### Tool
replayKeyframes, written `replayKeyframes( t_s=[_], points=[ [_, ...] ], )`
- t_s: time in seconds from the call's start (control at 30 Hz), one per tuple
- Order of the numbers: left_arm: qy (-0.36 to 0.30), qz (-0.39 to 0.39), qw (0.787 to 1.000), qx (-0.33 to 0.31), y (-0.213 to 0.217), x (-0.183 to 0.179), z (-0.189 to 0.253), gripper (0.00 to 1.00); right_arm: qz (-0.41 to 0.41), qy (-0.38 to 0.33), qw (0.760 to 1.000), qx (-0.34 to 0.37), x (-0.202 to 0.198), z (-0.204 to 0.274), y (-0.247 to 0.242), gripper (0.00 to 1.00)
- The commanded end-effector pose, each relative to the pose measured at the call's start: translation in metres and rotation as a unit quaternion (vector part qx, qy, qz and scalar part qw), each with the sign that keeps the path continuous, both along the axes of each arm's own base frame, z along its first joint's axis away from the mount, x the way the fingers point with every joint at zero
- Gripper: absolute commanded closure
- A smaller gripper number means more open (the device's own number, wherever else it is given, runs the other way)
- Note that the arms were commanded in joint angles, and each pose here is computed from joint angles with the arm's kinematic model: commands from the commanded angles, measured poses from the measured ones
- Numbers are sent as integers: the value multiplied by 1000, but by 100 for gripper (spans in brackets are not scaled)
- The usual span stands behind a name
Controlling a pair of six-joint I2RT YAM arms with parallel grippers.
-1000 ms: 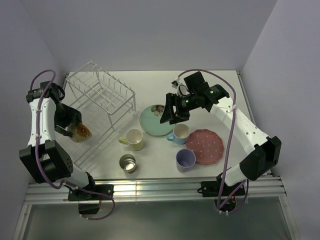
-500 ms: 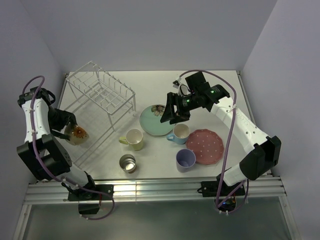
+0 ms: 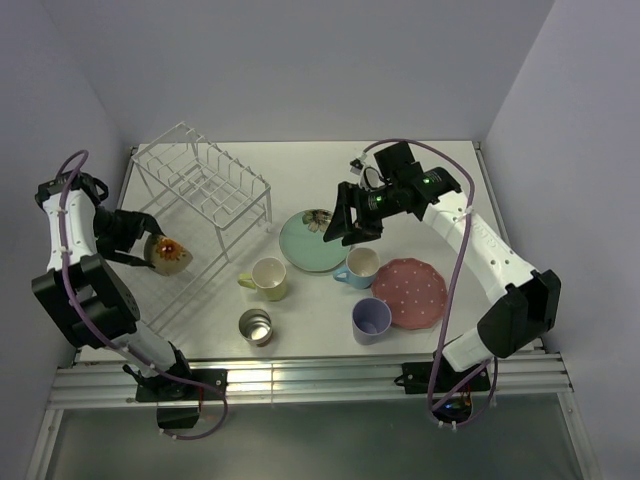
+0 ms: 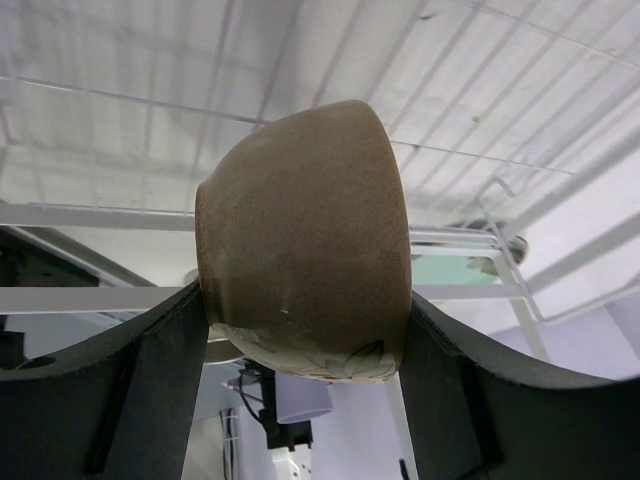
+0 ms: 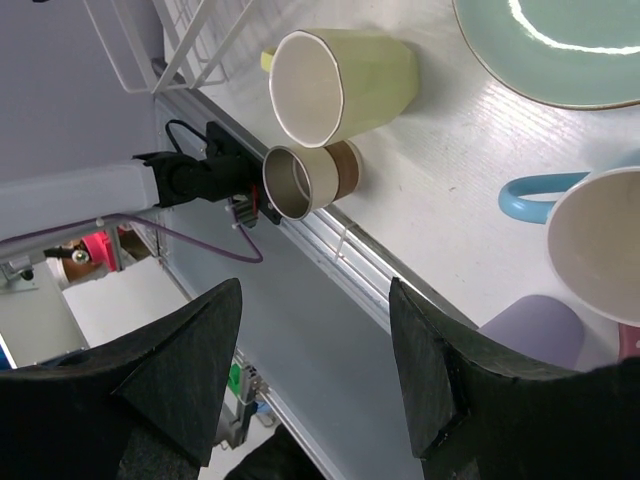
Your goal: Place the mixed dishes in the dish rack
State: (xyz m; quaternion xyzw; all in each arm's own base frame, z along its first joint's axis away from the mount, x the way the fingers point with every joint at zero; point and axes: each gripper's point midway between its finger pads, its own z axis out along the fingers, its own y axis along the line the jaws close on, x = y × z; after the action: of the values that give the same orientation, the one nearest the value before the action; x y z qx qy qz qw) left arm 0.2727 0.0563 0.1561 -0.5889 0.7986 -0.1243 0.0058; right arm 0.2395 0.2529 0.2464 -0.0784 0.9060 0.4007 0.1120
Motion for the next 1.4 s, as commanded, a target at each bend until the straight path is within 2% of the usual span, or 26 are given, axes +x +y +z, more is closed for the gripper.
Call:
replayKeyframes(
  t_s=[0.0,0.27,0.5,0.7,0.8,0.93,1.07,1.17,1.37],
  points=[
    [-34,16,998,-42,-10,16,27,100,-2,-16,1000,15,11,12,3,32],
    [-66,13,997,-30,3,31,41,100,-1,-11,1000,14,19,10,6,32],
    [-87,-22,995,30,25,41,50,100,-4,-8,1000,2,18,3,2,32],
    [-83,-51,989,109,46,29,58,100,-5,-12,1000,1,18,4,2,32],
    [-81,-63,982,157,59,23,65,100,-4,-13,1000,6,17,2,2,32],
    [-77,-79,970,215,63,32,75,100,-2,-16,1000,5,15,1,1,32],
    [-59,-128,950,277,50,44,75,100,7,-29,1000,-3,10,2,3,32],
    [-59,-136,937,316,47,46,83,100,14,-30,999,-10,2,-1,4,32],
    [-15,-143,919,367,53,19,79,100,14,-38,999,-7,-1,2,3,32]
  ],
)
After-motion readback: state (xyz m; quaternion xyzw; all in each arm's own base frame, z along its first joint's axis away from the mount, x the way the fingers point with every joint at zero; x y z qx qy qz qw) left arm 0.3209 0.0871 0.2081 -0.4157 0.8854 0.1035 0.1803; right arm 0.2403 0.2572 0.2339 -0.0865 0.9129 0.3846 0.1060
